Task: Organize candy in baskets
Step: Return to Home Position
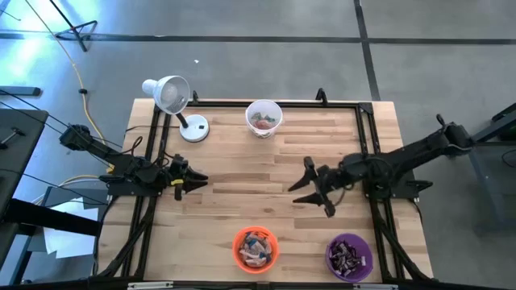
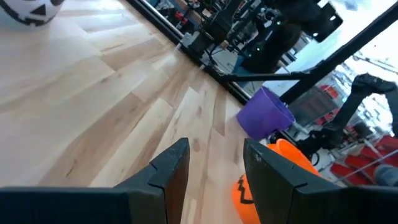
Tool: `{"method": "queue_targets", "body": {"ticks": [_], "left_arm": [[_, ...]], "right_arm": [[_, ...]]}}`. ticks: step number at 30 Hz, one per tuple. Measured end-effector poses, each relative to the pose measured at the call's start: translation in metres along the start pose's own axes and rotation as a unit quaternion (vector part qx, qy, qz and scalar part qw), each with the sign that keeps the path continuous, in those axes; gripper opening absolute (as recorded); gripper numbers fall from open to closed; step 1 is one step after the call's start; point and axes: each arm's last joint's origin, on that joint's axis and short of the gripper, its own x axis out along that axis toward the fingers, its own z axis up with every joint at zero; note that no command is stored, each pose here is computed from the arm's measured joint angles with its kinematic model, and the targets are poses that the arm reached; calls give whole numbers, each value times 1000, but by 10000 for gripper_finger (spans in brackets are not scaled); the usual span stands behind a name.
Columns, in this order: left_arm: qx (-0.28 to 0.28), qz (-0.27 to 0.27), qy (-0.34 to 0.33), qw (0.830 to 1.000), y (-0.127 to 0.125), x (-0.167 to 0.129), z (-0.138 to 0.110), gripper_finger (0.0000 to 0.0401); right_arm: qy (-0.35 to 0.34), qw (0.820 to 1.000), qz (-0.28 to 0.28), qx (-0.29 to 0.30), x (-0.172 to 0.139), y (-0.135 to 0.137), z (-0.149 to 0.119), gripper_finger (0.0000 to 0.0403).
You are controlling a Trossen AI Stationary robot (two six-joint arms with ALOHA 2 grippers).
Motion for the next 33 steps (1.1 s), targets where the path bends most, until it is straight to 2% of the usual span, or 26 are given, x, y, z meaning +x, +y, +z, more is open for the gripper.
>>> {"method": "queue_targets", "body": {"ticks": [6, 12, 14, 19, 26, 30, 33], "left_arm": [[-52, -20, -16, 998, -4, 0, 4, 138], [-66, -47, -71, 994, -11, -1, 14, 138], [-68, -48, -81, 993, -12, -2, 15, 138], [-75, -44, -92, 992, -12, -2, 16, 138], [-76, -44, -92, 992, -12, -2, 16, 138], [-76, -44, -92, 992, -12, -2, 16, 138], [-76, -44, -92, 992, -12, -2, 16, 138]], "right_arm": [[82, 991, 103, 35, -9, -26, -9, 159], [127, 962, 228, 76, -28, -42, -16, 147], [129, 958, 241, 82, -36, -47, -23, 143], [121, 969, 189, 107, -55, -57, -49, 138], [14, 986, 126, 106, -78, -63, -80, 138], [-35, 989, 77, 123, -90, -63, -99, 138], [-71, 988, 65, 125, -96, -61, -105, 138]]}}
